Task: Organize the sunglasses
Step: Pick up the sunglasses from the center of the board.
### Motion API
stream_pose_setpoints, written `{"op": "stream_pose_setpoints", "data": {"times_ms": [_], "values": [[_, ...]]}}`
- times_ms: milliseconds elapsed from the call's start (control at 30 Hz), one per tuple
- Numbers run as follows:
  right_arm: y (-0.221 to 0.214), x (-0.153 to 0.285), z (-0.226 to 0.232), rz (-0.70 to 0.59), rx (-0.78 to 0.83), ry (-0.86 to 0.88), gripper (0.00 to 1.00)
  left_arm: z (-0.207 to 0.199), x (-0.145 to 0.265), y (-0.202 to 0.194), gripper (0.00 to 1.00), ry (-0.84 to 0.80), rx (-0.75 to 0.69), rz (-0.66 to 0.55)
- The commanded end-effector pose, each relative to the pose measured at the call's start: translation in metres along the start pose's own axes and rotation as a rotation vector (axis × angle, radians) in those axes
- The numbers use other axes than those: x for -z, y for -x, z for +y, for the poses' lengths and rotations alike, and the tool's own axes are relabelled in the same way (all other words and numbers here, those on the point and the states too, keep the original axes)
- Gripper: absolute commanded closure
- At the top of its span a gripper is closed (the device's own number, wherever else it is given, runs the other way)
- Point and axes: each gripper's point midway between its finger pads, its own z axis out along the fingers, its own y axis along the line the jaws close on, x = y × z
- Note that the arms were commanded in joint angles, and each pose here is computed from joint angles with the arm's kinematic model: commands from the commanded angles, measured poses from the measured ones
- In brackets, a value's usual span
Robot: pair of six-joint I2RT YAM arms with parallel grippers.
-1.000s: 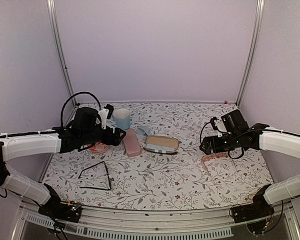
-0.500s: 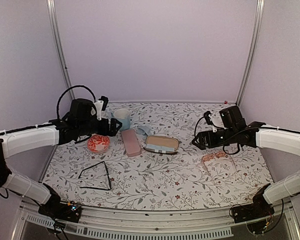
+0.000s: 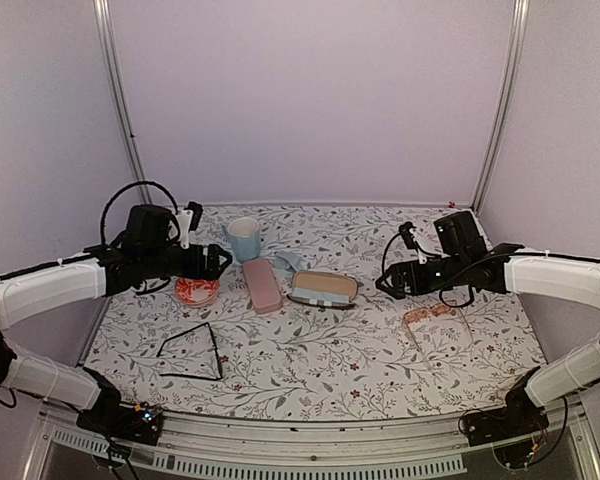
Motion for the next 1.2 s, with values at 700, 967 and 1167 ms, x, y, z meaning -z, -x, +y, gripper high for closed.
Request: {"op": "stream_pose_setpoints", "data": {"times_ms": [700,967,1167], "values": [[-0.005,-0.019,0.017,0.012,0.014,0.108,0.01,0.019,0.038,-0.147,0.24,0.105,0.227,0.286],[-0.013,-0.014,0.019,0.010,-0.001,0.107,0.01,0.018,0.028,-0.149,0.22,0.016,0.323,0.261],[-0.022,-0.013,0.007,0.019,-0.019,0.046,0.01,0.015,0.027,-0.157,0.23,-0.010,0.344,0.272]]}}
